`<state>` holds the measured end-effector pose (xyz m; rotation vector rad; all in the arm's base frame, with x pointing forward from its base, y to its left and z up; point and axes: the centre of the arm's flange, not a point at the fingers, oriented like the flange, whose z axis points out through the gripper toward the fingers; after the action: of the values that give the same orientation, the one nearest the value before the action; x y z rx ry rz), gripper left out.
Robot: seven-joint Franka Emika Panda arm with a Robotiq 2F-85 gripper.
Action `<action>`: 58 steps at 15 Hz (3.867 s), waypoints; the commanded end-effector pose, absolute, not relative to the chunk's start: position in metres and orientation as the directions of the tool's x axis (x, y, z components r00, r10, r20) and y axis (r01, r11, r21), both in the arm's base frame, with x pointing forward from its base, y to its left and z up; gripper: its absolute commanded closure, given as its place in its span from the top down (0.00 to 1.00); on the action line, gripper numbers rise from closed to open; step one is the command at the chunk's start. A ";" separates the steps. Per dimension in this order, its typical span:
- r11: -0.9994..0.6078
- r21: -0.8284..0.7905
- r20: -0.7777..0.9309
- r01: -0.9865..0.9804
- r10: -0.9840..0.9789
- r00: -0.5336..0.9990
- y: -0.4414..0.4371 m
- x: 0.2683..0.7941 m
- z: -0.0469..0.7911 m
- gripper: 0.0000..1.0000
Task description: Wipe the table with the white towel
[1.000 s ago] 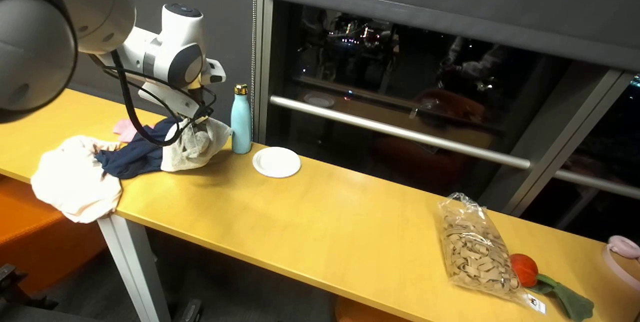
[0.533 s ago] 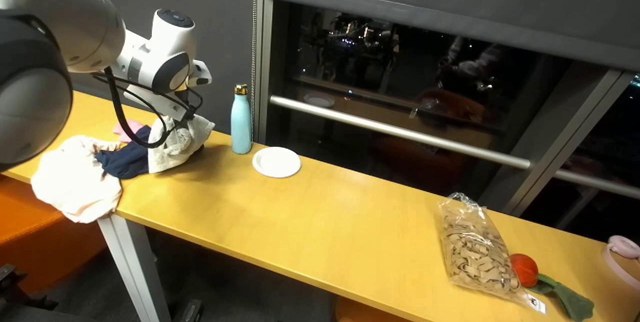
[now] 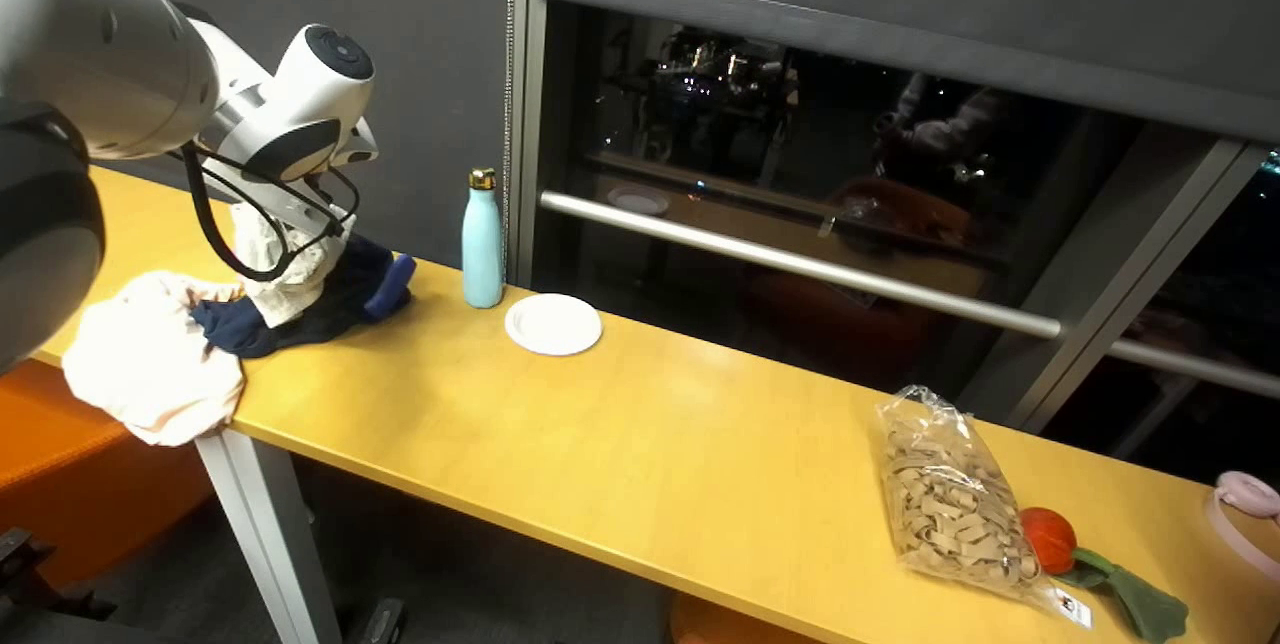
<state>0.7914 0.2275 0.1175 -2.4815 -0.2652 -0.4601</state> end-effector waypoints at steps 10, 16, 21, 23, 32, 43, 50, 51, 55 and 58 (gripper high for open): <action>-0.907 -0.381 0.351 0.179 0.038 0.936 0.197 0.846 0.152 0.97; -0.991 -0.136 0.271 -0.019 -0.055 0.961 0.140 0.854 0.199 1.00; -0.987 0.071 0.182 -0.144 -0.129 0.975 0.097 0.820 0.225 1.00; -0.975 0.139 0.158 -0.172 -0.150 0.976 0.076 0.802 0.222 1.00; -0.916 0.332 0.083 -0.225 -0.209 0.974 -0.014 0.738 0.146 1.00; -0.863 0.271 0.308 -0.426 -0.341 0.888 -0.096 0.759 0.067 1.00; -0.870 0.269 0.321 -0.414 -0.324 0.890 -0.096 0.766 0.060 1.00; -0.864 0.276 0.336 -0.422 -0.324 0.884 -0.098 0.775 0.050 1.00; -0.874 0.272 0.393 -0.402 -0.280 0.876 -0.100 0.811 0.041 1.00; -0.889 0.258 0.434 -0.379 -0.244 0.867 -0.090 0.836 0.034 1.00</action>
<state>0.7840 -0.0910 0.0504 -3.3691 0.6290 -0.5895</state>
